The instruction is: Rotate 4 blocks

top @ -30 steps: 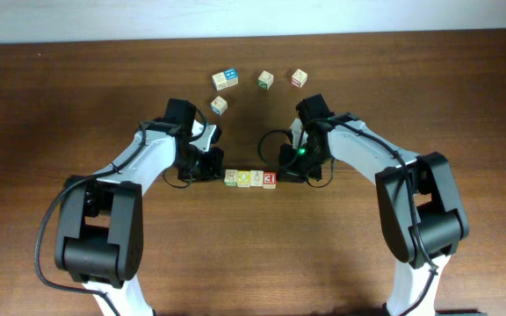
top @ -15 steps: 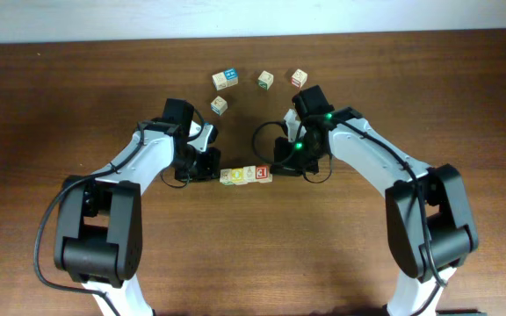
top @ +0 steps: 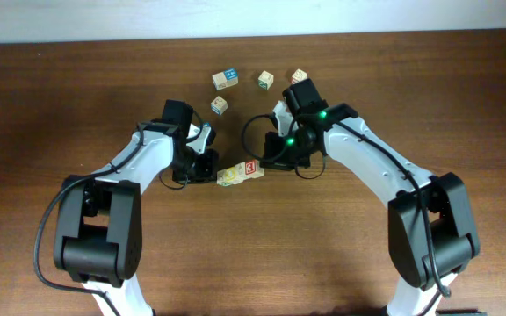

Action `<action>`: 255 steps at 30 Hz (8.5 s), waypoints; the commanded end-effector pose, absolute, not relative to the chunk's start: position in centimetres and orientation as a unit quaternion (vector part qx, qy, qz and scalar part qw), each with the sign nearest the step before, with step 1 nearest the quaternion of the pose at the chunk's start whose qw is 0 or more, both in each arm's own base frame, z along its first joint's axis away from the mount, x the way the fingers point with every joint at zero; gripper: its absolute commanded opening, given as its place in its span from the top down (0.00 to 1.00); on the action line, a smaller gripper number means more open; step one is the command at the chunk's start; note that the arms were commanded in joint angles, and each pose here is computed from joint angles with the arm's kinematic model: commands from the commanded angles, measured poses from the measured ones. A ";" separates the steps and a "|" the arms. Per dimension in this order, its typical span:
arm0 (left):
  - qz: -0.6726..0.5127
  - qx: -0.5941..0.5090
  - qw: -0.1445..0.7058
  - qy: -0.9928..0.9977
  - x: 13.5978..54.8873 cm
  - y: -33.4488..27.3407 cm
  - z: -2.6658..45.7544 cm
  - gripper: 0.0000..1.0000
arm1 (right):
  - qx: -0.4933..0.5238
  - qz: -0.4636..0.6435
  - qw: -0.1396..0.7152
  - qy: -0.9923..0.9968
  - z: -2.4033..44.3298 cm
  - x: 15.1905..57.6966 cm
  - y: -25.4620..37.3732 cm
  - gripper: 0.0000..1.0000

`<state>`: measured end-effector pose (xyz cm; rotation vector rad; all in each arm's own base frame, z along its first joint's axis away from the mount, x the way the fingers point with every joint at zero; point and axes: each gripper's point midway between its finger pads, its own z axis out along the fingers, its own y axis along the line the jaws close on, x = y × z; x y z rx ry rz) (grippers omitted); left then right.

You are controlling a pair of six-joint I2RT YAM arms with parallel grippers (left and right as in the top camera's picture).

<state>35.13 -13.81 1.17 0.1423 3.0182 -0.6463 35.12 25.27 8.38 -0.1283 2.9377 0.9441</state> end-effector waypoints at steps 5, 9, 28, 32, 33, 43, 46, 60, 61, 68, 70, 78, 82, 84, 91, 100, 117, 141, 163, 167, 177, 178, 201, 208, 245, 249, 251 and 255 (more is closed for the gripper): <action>-0.261 0.064 0.016 0.963 34.5 -16.0 1.7 1.00 | -0.081 0.331 0.028 0.940 9.9 33.9 28.1 0.96; -0.261 0.064 0.016 0.963 34.5 -16.0 1.7 1.00 | -0.090 0.336 0.033 0.937 10.0 33.8 28.8 0.96; -0.263 0.078 0.012 0.962 34.0 -17.0 1.8 1.00 | -0.101 0.343 0.045 0.933 10.4 33.7 30.2 0.96; -0.263 0.078 0.012 0.962 34.0 -17.0 1.8 1.00 | -0.101 0.343 0.045 0.933 10.4 33.7 30.2 0.96; -0.263 0.078 0.012 0.962 34.0 -17.0 1.8 1.00 | -0.101 0.343 0.045 0.933 10.4 33.7 30.2 0.96; -0.263 0.011 0.025 0.965 35.8 -13.4 1.8 1.00 | -0.099 0.335 0.049 0.936 10.2 33.9 30.0 0.96; -0.263 -0.024 0.031 0.964 36.5 -12.3 1.8 1.00 | -0.099 0.318 0.057 0.941 9.8 33.9 30.1 0.96; -0.262 -0.043 0.039 0.963 37.2 -11.0 1.8 1.00 | -0.102 0.320 0.069 0.939 10.5 34.2 30.9 0.65; -0.262 -0.043 0.039 0.963 37.2 -11.0 1.8 1.00 | -0.104 0.324 0.070 0.938 10.8 34.3 31.1 0.64; -0.262 -0.043 0.039 0.963 37.2 -11.0 1.8 1.00 | -0.115 0.347 0.081 0.927 12.8 34.8 32.1 0.46; -0.262 -0.043 0.039 0.963 37.2 -11.0 1.8 1.00 | -0.117 0.354 0.080 0.925 13.1 34.8 32.3 0.45; -0.262 -0.043 0.040 0.963 37.2 -11.0 1.8 1.00 | -0.132 0.354 0.073 0.923 13.1 33.7 33.3 0.44; -0.256 -0.043 0.040 0.965 37.2 -10.9 1.7 1.00 | -0.132 0.354 0.073 0.923 13.1 33.7 33.3 0.39; -0.257 -0.043 0.040 0.965 37.2 -10.9 1.7 1.00 | -0.132 0.354 0.073 0.923 13.1 33.7 33.3 0.36; -0.256 -0.043 0.040 0.965 37.2 -10.9 1.7 1.00 | -0.138 0.354 0.074 0.922 13.1 33.4 33.8 0.05; -0.256 -0.043 0.040 0.965 37.2 -10.9 1.7 1.00 | -0.137 0.355 0.067 0.922 13.2 33.1 33.8 0.02; -0.255 -0.043 0.040 0.965 37.2 -10.8 1.7 1.00 | -0.156 0.349 0.084 0.920 14.4 33.0 34.9 0.02; -0.016 -0.059 0.268 0.961 39.8 3.3 18.3 0.29 | -0.011 0.048 0.277 0.960 30.8 34.6 11.5 0.01; 0.037 -0.074 0.322 0.943 37.1 4.8 23.7 0.01 | 0.038 -0.031 0.588 0.807 39.7 23.9 -0.3 0.01; 0.037 -0.074 0.322 0.943 37.1 4.8 23.7 0.01 | 0.040 0.010 0.674 0.738 32.7 23.1 -0.3 0.01; 0.037 -0.074 0.322 0.943 37.1 4.8 23.7 0.01 | 0.002 0.058 0.710 0.702 20.1 23.9 1.6 0.02; 0.037 -0.074 0.322 0.943 37.1 4.8 23.7 0.01 | -0.008 0.069 0.694 0.717 18.1 24.2 2.1 0.01; 0.084 -0.091 0.370 0.921 28.4 5.6 22.1 0.01 | -0.023 0.085 0.678 0.729 15.9 24.4 2.9 0.01; 0.064 -0.084 0.605 0.789 25.9 4.5 19.4 0.01 | -0.023 0.085 0.678 0.729 15.9 24.4 2.9 0.01; 0.128 0.090 0.666 0.729 24.5 1.6 15.6 0.01 | -0.023 0.085 0.678 0.729 15.9 24.4 2.9 0.02; 0.128 0.090 0.666 0.729 24.5 1.6 15.6 0.01 | -0.023 0.085 0.678 0.729 15.9 24.4 2.9 0.01; 0.128 0.090 0.666 0.729 24.5 1.6 15.6 0.01 | -0.023 0.085 0.678 0.729 15.9 24.4 2.9 0.01; 0.128 0.090 0.666 0.729 24.5 1.6 15.6 0.01 | -0.023 0.085 0.678 0.729 15.9 24.4 2.9 0.02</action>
